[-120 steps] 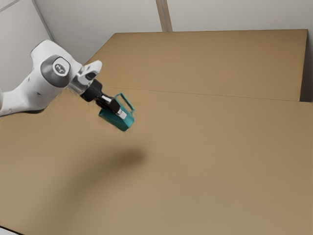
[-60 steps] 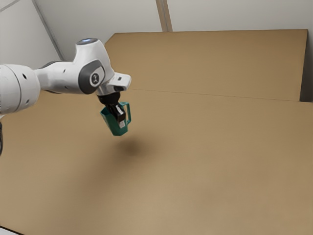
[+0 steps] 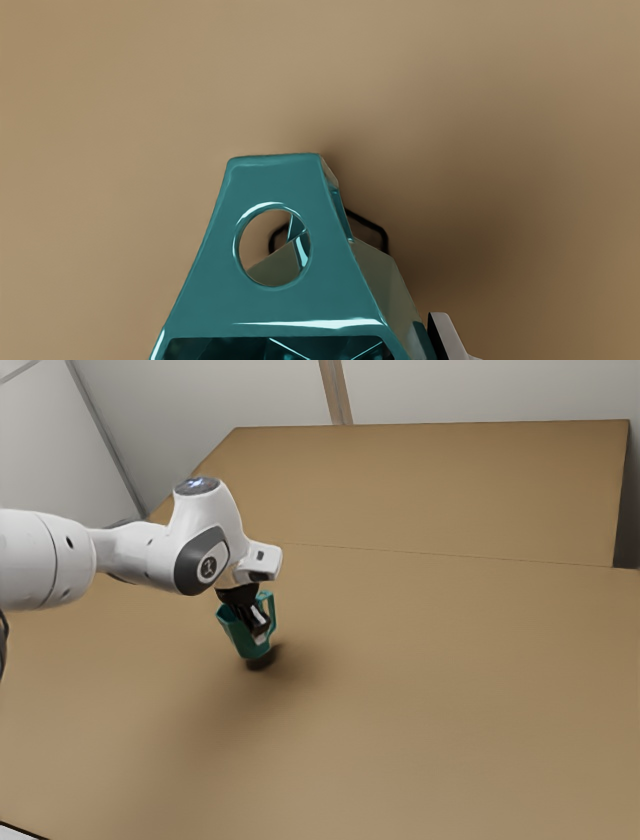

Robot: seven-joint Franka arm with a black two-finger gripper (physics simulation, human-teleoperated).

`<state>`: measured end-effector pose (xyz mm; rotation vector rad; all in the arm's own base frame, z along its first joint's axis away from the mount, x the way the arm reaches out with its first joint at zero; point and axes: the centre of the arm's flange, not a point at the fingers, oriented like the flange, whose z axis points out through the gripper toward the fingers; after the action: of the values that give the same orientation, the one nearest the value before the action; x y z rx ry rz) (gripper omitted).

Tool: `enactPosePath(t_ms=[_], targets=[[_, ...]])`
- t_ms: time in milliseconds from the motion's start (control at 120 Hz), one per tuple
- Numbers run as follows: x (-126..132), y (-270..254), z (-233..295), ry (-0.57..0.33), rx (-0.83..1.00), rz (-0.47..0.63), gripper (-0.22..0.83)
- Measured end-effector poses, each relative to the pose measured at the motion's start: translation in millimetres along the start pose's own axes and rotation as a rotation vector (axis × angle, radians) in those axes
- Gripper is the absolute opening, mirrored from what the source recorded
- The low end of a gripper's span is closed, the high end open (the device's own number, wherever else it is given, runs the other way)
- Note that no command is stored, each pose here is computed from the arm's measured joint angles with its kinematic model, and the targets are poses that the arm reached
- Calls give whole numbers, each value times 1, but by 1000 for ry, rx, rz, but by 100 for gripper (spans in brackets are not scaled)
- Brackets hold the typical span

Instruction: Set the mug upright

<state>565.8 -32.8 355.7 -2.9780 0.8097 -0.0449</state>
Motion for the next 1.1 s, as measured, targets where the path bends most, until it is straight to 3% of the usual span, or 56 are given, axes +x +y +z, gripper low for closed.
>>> enactPosePath(t_ms=[533,942,1100], targets=[[-7,8,21,70,41,-52,-15],[-8,9,21,81,35,-71,24],[-8,9,14,90,36,-74,35]])
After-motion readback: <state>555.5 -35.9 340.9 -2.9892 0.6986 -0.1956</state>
